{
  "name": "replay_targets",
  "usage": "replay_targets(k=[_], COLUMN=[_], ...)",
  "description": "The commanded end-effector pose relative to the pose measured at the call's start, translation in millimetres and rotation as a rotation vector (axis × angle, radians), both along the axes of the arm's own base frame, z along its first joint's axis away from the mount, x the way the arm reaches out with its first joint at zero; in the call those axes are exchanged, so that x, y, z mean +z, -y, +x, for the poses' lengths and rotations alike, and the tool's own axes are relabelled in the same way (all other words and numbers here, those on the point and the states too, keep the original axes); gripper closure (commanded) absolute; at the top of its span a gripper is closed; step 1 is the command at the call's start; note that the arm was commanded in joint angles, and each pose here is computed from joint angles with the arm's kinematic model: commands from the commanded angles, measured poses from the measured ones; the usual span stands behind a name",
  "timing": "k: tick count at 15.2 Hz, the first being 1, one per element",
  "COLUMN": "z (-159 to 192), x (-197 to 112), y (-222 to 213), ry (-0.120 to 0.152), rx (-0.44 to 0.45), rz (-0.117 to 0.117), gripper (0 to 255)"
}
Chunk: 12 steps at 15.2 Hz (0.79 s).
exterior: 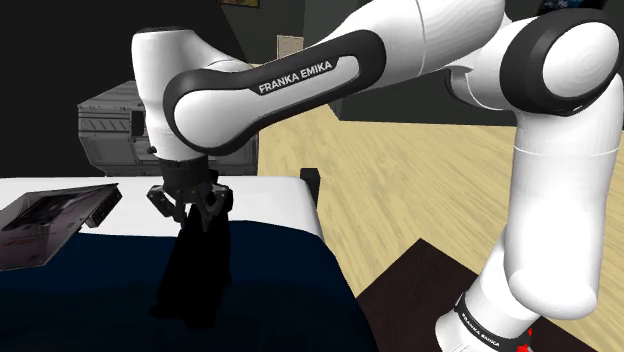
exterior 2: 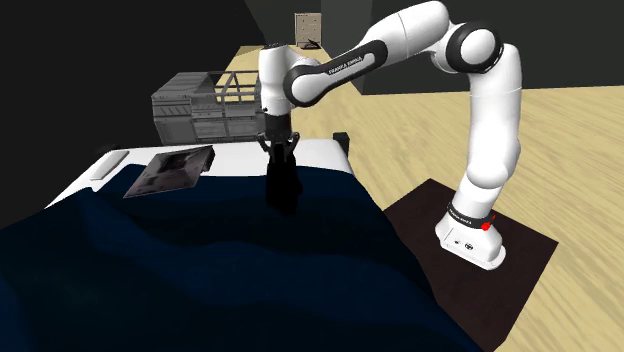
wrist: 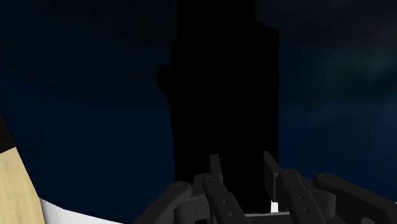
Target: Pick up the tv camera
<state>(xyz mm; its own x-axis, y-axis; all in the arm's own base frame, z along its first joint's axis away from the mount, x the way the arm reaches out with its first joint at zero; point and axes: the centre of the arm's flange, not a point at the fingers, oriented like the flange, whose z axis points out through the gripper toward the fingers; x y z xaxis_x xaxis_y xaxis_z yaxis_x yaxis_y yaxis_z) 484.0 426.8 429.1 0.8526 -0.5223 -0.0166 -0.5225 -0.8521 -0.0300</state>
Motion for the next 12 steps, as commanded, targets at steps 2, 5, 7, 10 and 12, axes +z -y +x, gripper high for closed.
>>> replay_targets(k=[2, 5, 7, 10, 12], z=[0, 0, 0, 0, 0], x=[17, 33, 43, 59, 60], y=[-1, -1, -1, -1, -1], ry=[0.003, 0.003, 0.003, 0.003, 0.003], rx=[0.000, 0.000, 0.000, 0.000, 0.000], rz=[0.002, 0.002, 0.002, 0.002, 0.002], gripper=[255, 255, 255, 255, 255])
